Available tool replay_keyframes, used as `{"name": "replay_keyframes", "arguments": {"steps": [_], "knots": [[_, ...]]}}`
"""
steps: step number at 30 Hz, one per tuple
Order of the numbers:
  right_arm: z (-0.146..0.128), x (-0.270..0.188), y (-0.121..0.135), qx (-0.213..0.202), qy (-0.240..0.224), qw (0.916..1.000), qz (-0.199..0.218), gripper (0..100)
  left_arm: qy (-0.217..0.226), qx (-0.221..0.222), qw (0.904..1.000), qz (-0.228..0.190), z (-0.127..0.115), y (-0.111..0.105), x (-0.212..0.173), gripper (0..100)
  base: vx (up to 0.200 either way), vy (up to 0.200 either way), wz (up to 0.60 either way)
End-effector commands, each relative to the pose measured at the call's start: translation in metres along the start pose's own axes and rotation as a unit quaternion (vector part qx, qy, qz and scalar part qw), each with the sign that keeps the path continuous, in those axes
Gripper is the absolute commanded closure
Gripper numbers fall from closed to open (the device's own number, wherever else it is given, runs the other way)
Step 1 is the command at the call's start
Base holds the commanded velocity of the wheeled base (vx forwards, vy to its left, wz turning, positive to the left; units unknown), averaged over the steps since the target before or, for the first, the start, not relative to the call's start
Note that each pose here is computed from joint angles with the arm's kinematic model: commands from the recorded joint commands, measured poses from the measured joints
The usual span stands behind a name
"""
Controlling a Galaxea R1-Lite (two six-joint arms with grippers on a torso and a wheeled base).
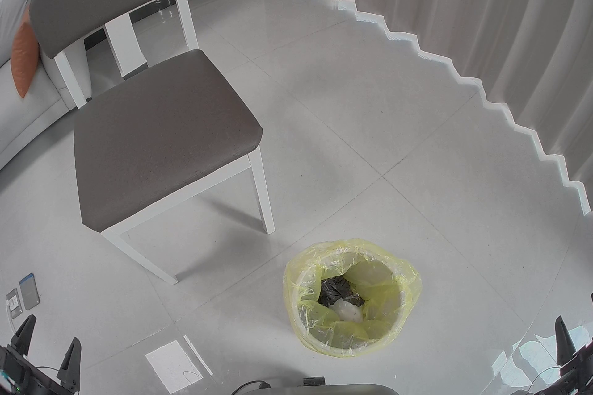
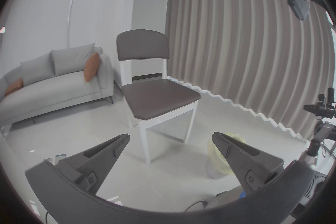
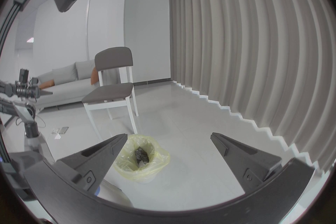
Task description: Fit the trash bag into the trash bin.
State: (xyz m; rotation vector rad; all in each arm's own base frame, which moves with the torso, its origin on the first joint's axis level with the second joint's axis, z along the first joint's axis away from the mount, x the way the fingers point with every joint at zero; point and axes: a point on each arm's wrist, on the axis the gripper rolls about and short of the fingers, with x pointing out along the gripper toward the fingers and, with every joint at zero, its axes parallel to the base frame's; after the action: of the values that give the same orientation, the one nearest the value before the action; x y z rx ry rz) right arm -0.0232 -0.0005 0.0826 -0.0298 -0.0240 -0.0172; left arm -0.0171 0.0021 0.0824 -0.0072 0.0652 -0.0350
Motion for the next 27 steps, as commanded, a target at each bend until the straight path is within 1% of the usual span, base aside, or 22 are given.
{"name": "replay_keyframes", "arguments": {"steps": [1, 2, 3, 10, 16, 19, 20, 21, 22, 24, 27], "knots": [[0.0002, -0.0007, 0.0024, 0.000, -0.003, 0.9986, 0.053, 0, 0.013, 0.002, 0.9999, -0.003, -0.0051, -0.0001, 0.0018, 0, 0.000, 0.000, 0.00], [0.0002, -0.0007, 0.0024, 0.000, -0.003, 0.9986, 0.053, 0, 0.013, 0.002, 0.9999, -0.003, -0.0051, -0.0001, 0.0018, 0, 0.000, 0.000, 0.00], [0.0002, -0.0009, 0.0031, 0.000, -0.002, 0.9976, 0.070, 0, 0.013, 0.001, 0.9999, -0.002, -0.0051, -0.0001, 0.0018, 0, 0.000, 0.000, 0.00], [-0.0001, -0.0010, 0.0036, 0.004, -0.001, 0.9968, 0.080, 0, 0.014, 0.003, 0.9999, -0.004, -0.0052, -0.0002, 0.0018, 0, 0.000, 0.000, 0.00], [0.0002, -0.0010, 0.0051, 0.001, -0.006, 0.9935, 0.114, 0, 0.013, 0.013, 0.9997, -0.018, -0.0051, -0.0008, 0.0018, 0, 0.000, 0.000, 0.00], [0.0000, -0.0011, 0.0048, 0.000, -0.003, 0.9942, 0.108, 0, 0.013, 0.013, 0.9997, -0.018, -0.0051, -0.0008, 0.0018, 0, 0.000, 0.000, 0.00], [0.0002, -0.0008, 0.0042, -0.004, -0.006, 0.9955, 0.095, 0, 0.013, 0.014, 0.9997, -0.018, -0.0051, -0.0008, 0.0018, 0, 0.000, 0.000, 0.00], [0.0002, -0.0008, 0.0042, -0.004, -0.006, 0.9955, 0.095, 0, 0.013, 0.014, 0.9997, -0.018, -0.0051, -0.0008, 0.0018, 0, 0.000, 0.000, 0.00], [-0.0001, 0.0000, 0.0033, -0.016, -0.013, 0.9971, 0.074, 0, 0.013, 0.015, 0.9997, -0.017, -0.0051, -0.0008, 0.0018, 0, 0.000, 0.000, 0.00], [0.0040, 0.0004, 0.0031, -0.028, -0.041, 0.9964, 0.069, 0, 0.014, 0.013, 0.9997, -0.014, -0.0052, -0.0006, 0.0018, 0, 0.000, 0.000, 0.00], [0.0016, 0.0005, 0.0030, -0.022, -0.029, 0.9972, 0.065, 0, 0.014, 0.010, 0.9997, -0.014, -0.0052, -0.0006, 0.0018, 0, 0.000, 0.000, 0.00]]}}
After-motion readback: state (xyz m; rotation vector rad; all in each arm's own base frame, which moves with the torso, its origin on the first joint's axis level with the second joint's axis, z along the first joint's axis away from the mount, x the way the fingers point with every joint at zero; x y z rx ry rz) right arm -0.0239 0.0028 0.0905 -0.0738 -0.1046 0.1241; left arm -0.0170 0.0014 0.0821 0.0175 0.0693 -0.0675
